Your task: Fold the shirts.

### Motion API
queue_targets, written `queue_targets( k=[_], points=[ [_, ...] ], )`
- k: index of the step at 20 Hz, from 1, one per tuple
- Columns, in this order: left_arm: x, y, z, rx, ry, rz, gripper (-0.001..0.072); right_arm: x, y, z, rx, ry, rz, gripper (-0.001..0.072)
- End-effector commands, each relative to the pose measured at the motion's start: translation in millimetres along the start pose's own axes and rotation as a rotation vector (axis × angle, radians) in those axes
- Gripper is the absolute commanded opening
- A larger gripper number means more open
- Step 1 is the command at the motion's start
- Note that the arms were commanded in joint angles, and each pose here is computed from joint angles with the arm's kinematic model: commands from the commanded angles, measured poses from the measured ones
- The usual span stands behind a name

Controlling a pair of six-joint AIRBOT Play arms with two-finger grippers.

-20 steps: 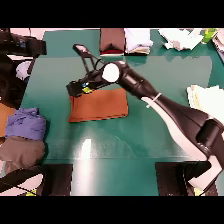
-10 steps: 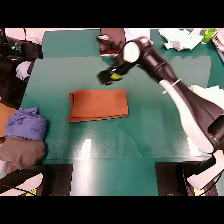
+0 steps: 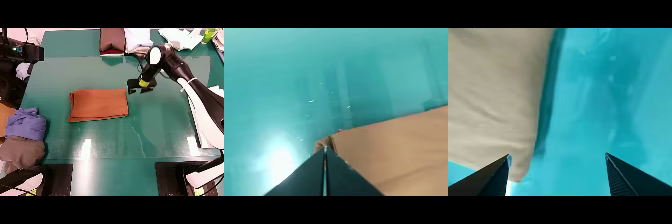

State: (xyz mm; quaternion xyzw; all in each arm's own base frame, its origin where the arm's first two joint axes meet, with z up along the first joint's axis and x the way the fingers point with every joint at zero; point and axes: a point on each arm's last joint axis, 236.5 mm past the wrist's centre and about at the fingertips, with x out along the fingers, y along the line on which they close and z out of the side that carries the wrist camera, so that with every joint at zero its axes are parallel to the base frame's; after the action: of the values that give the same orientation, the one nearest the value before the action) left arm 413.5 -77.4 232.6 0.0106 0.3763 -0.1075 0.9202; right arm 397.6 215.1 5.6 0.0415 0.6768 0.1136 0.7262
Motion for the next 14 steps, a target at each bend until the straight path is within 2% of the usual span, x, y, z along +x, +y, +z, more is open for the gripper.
queue_targets(
  k=[1,5,12,13,14],
  points=[
    [2.1,-7.3,-2.1,0.005,0.011,-0.031,0.0022,38.8,24.6,-15.9,0.141,0.033,0.158,0.0671],
    [11.0,-7.9,-14.2,0.000,0.048,-0.037,0.0022,65.5,50.5,-17.5,0.167,-0.016,0.214,0.0667],
    [19.6,-10.6,-29.1,0.017,0.093,-0.053,0.0022,94.7,51.2,-22.5,0.196,0.023,0.207,0.0618],
    [19.6,-11.0,-29.0,0.016,0.092,-0.055,0.0022,96.5,50.9,-21.5,0.197,0.021,0.207,0.0587],
    [19.6,-11.7,-28.9,0.015,0.092,-0.058,0.0022,96.5,51.1,-18.6,0.196,0.008,0.209,0.0505]
  ],
)
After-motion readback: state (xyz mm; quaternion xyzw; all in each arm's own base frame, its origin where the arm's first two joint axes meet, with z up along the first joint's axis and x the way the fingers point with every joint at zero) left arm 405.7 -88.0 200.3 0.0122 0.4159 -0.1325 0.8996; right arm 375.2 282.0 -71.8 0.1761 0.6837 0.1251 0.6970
